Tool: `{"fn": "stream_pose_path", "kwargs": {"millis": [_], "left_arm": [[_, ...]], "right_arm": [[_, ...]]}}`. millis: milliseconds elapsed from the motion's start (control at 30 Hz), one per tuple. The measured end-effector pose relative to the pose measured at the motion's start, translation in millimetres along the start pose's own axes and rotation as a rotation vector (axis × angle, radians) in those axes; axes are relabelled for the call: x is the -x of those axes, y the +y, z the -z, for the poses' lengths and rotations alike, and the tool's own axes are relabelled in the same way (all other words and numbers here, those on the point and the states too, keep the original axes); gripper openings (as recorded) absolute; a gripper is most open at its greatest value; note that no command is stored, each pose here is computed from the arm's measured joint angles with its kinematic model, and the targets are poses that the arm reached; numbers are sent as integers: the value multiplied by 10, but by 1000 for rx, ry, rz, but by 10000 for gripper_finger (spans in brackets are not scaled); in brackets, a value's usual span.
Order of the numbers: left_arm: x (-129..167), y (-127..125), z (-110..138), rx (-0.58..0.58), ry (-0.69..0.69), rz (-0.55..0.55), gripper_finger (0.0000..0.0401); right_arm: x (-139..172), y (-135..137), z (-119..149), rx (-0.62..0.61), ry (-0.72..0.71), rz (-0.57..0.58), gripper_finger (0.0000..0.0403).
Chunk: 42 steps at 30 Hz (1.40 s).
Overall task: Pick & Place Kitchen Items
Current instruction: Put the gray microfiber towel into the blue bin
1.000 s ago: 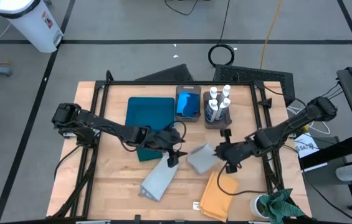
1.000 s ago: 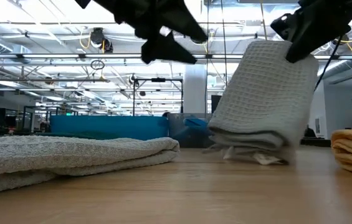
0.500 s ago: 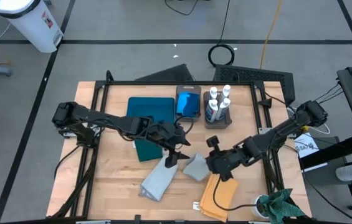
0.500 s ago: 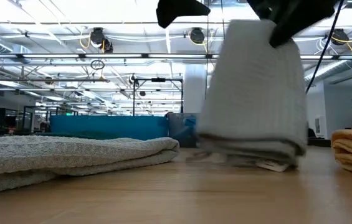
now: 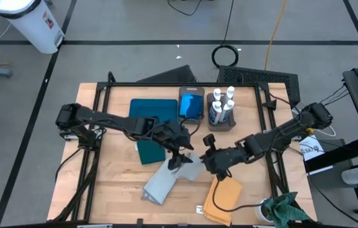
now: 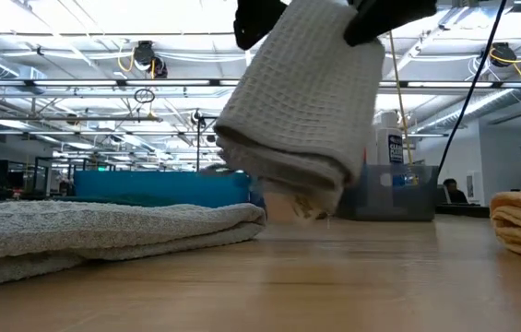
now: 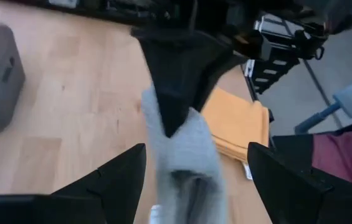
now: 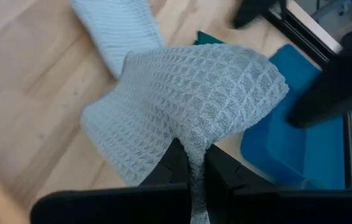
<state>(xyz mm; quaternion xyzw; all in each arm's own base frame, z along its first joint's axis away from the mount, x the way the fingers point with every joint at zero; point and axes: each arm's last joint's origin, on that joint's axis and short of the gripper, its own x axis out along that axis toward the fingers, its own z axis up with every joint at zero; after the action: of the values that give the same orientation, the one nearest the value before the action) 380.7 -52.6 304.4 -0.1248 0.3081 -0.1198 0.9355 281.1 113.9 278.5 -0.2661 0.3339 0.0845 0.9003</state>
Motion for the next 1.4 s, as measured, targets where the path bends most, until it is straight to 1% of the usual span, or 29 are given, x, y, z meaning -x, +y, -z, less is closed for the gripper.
{"fn": "stream_pose_path", "kwargs": {"millis": [133, 200, 500, 600, 700, 800, 900, 1033, 1133, 1200, 1267, 1333, 1400], "left_arm": [[3, 91, -9, 72, 3, -11, 280], [-5, 130, 11, 85, 24, -29, 280], [-142, 191, 116, 71, 97, -46, 280], [-136, 213, 102, 69, 86, -50, 272], [-127, 227, 86, 72, 74, -52, 244], [-122, 224, 78, 72, 68, -49, 201], [-121, 224, 86, 73, 76, -45, 149], [-122, 209, 79, 59, 78, 1, 75], [-123, 206, 78, 41, 76, 7, 22], [-122, 213, 76, 36, 71, -16, 16], [-124, 212, 79, 27, 65, -62, 22], [-99, 200, 76, 11, 58, -110, 23], [-57, 191, 58, 3, 41, -152, 16]], "right_arm": [[-24, -80, 2, -25, -10, 24, 0], [-29, -98, -2, -32, -17, 30, 0], [-30, -110, 4, -34, -14, 32, 0], [-30, -108, 5, -42, -13, 31, 0], [-29, -105, 7, -42, -11, 28, 0], [-30, -104, 11, -41, -7, 27, 0], [-30, -103, 15, -40, -4, 25, 0], [-30, -102, 16, -39, -2, 24, 0], [-30, -102, 17, -54, -2, 24, 0], [-30, -102, 17, -71, -1, 26, 4], [-30, -103, 23, -102, 6, 32, 14], [-12, -119, 35, -154, 20, 76, 30], [49, -134, 54, -203, 38, 127, 49]]}}
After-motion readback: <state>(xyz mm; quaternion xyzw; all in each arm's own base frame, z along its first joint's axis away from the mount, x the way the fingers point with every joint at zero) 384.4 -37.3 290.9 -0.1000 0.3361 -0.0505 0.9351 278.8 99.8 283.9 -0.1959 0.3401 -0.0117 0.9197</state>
